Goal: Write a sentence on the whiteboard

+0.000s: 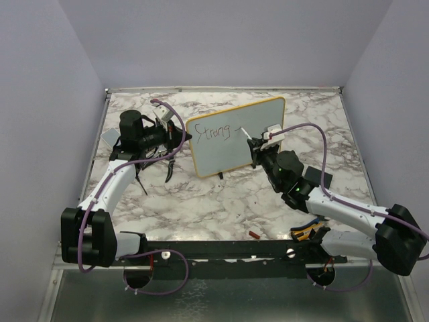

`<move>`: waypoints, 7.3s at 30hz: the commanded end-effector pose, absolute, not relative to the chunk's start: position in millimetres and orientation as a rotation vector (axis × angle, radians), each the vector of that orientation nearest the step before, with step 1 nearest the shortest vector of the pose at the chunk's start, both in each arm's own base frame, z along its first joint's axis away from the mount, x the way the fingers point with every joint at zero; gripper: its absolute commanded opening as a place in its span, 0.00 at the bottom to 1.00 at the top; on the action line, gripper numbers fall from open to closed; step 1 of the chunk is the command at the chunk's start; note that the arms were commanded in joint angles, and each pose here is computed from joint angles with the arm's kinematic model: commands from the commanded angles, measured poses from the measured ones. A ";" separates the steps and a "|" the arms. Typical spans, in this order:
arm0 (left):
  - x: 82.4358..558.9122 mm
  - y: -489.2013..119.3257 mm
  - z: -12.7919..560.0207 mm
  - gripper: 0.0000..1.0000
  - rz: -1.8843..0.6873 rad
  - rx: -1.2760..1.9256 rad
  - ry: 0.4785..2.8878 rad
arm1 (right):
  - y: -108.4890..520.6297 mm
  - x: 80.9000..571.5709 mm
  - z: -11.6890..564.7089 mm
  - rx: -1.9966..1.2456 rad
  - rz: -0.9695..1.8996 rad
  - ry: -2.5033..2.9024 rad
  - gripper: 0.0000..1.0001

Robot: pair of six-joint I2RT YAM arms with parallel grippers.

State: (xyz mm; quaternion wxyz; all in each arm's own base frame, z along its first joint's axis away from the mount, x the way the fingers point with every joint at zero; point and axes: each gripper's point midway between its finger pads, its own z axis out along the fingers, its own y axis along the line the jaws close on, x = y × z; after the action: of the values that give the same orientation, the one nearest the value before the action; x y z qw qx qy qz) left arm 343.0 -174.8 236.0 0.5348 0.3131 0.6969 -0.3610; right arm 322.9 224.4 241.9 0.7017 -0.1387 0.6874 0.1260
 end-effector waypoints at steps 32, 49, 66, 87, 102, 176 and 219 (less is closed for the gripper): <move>346.2 -167.6 224.5 0.00 -0.793 0.747 1.685 | 226.2 322.7 217.9 -0.329 0.281 1.589 0.01; 346.2 -167.9 224.7 0.00 -0.796 0.748 1.684 | 215.1 323.6 204.1 -0.282 0.236 1.637 0.01; 346.3 -167.7 224.0 0.00 -0.795 0.746 1.687 | 217.2 323.6 276.5 -0.281 0.269 1.461 0.01; 346.3 -167.7 223.7 0.00 -0.795 0.746 1.687 | 218.5 334.5 253.0 -0.283 0.210 1.501 0.01; 346.2 -167.4 224.8 0.00 -0.794 0.746 1.685 | 215.9 322.5 205.2 -0.283 0.248 1.630 0.01; 345.7 -167.3 224.9 0.00 -0.792 0.745 1.685 | 210.8 330.3 265.4 -0.249 0.213 1.489 0.00; 346.0 -167.5 225.2 0.00 -0.792 0.747 1.683 | 201.2 330.8 223.4 -0.204 0.165 1.607 0.01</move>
State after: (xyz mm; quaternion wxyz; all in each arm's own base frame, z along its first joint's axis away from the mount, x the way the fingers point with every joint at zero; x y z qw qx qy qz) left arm 342.8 -174.5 236.3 0.5350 0.3124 0.6975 -0.3601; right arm 324.4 200.0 200.5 0.6683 -0.1030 0.7333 0.0708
